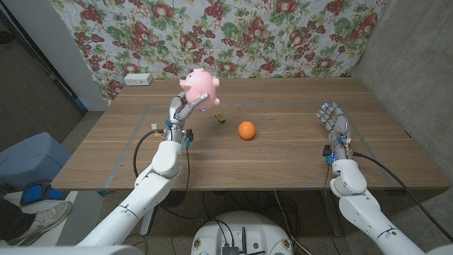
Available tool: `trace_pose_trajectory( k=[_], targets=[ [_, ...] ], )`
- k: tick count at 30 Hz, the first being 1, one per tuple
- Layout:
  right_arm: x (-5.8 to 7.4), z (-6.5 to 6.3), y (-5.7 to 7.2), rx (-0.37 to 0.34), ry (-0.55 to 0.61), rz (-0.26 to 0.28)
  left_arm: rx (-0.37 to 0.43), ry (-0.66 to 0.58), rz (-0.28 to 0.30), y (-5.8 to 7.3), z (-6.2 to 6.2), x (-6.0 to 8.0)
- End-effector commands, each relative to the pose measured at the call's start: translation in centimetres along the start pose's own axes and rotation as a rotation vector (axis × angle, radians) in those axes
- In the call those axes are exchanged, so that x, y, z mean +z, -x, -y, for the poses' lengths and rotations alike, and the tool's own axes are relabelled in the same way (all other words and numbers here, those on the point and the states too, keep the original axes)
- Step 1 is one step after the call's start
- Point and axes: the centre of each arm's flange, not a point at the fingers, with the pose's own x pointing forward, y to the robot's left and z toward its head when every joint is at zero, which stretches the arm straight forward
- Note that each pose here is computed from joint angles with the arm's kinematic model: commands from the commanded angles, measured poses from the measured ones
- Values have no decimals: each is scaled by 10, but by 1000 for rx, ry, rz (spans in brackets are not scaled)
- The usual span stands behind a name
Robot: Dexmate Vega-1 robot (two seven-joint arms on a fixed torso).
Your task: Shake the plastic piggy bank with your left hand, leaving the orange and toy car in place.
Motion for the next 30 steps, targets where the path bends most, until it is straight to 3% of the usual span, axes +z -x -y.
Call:
trace_pose_trajectory(
  k=[1,12,17,26,30],
  targets=[
    [1,1,-2,-3,-1,2,-32,-9,-16,-5,4,1],
    [-3,4,1,-11,-7,3,-99,-111,-32,-11,10,7],
    [-6,6,2,-19,-28,6,-170,-163,-82,-17,15,10],
    [-10,9,2,-17,-35,-4,-380,-321,-204,-32,27,13],
    [-9,8,1,-13,-32,-2,-412,-351,-228,-35,29,13]
  ],
)
